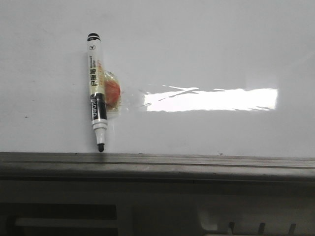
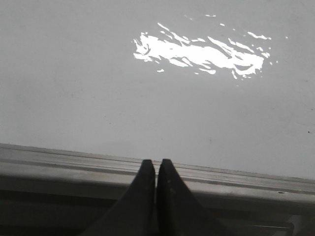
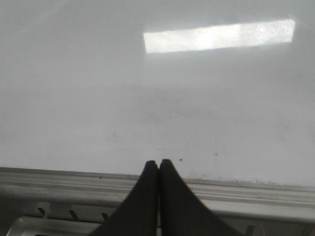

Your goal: Write number 6 on whiteboard

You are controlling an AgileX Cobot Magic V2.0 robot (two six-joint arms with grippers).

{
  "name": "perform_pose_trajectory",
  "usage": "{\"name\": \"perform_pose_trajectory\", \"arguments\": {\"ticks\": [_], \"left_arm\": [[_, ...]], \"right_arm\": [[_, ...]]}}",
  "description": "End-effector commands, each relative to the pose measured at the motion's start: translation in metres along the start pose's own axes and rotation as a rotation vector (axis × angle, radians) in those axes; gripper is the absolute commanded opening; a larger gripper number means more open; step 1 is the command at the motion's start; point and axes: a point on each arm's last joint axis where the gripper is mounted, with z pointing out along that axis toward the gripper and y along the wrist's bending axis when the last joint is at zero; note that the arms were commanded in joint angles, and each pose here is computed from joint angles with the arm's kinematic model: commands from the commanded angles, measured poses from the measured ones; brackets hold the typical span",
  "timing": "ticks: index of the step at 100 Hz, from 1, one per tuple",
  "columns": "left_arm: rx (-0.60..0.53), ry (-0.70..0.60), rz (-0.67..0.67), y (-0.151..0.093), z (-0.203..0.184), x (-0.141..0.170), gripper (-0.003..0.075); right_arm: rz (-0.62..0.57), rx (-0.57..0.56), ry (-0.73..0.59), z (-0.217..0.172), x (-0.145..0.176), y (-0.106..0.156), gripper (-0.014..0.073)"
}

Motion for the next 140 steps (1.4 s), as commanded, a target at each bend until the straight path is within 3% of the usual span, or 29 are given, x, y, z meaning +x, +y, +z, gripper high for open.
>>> {"name": "perform_pose_trajectory", "arguments": {"ticks": [1,78,91,98,108,115,128,136,140], "left_arm": [[0.003,-0.025,-0.017,0.002,0.002,0.009,-0.0019],[0.001,-0.027,-0.011,0.003,0.002,0.009,-0.0019],[-0.004,-0.089,0.028,0.003,0.002,0.003,-0.0019],[0.032,-0.135,-0.089,0.0,0.002,-0.001,-0.0019],[0.137,-0.14,-0.499,-0.006,0.001,-0.004,-0.0019],[0.178,-0.131,-0.658,-0.009,0.0,-0.005,-0.0019],[0.187,-0.134,-0.695,-0.009,0.0,-0.006,-0.0019],[0.189,-0.129,-0.699,-0.009,0.0,-0.005,-0.0019],[0.19,-0.129,-0.702,-0.009,0.0,-0.005,-0.0019]], "right_arm": [[-0.014,0.008,-0.007,0.002,0.006,-0.001,-0.0055],[-0.014,0.008,-0.007,0.002,0.006,-0.001,-0.0055],[-0.158,0.045,-0.046,0.001,0.002,-0.004,-0.0055],[-0.184,0.037,-0.106,0.001,-0.003,-0.003,-0.0055],[-0.145,-0.016,-0.278,-0.002,-0.018,0.003,-0.0055],[-0.1,-0.056,-0.419,-0.006,-0.03,0.007,-0.0055],[-0.08,-0.1,-0.621,-0.016,-0.046,0.011,-0.0055],[-0.061,-0.107,-0.656,-0.018,-0.048,0.011,-0.0055],[0.018,-0.108,-0.651,-0.017,-0.049,0.009,-0.0055]]}}
